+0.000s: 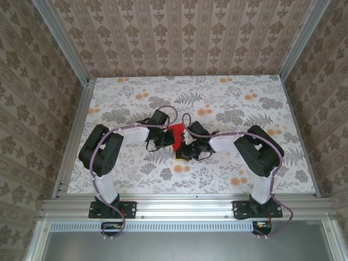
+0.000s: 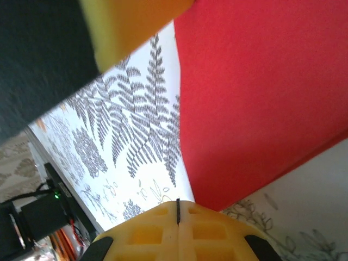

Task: Fold a paper plane with a square sheet of paper (pick it up from the middle)
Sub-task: Third fold the triangle at the center of the table.

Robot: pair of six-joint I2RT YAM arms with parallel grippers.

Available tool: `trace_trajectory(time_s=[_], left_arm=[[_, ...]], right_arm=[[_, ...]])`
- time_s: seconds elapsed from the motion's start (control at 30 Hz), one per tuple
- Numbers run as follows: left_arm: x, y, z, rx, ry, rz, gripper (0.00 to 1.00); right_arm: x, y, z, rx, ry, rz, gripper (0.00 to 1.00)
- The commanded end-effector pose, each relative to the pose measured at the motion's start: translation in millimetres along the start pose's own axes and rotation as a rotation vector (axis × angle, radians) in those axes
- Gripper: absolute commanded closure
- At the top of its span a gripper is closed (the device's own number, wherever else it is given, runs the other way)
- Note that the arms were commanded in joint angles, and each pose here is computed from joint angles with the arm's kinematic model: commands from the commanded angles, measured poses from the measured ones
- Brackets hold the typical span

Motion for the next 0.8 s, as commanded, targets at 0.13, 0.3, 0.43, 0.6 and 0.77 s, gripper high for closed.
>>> trace_trajectory(time_s=[0.13,0.3,0.43,0.6,0.77], left_arm=[[18,-15,12,0.068,0.115,-0.012,1.0],[18,-16,10,0.067,0.116,-0.012,1.0],[18,-15,10,0.065,0.117,-0.012,1.0],[18,-15,10,0.064,0.114,-0.011,1.0],[17,-14,10,0.063,0.111,-0.01,1.0]], right_arm=[[-16,-5,0,0.006,-0.117,0.037,0.96],[20,-2,-19,-0.046,0.044,-0.038,0.95],[31,3,-32,-0.11,0.054,-0.076,0.95],[20,9,-18,-0.102,-0.004,-0.037,0.95],[8,13,-6,-0.091,-0.043,0.0,0.96]])
Point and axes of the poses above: each hand's point on the last joint's axis, 136 mm out from that joint toward the fingers, its own z axis out along the fingers, its own x axis along the line the jaws close on, y = z × x, the point moved 8 cm from there along -z, back along the fingers, and after that the axes turned 7 degrees about z, right-handed, at the moved point
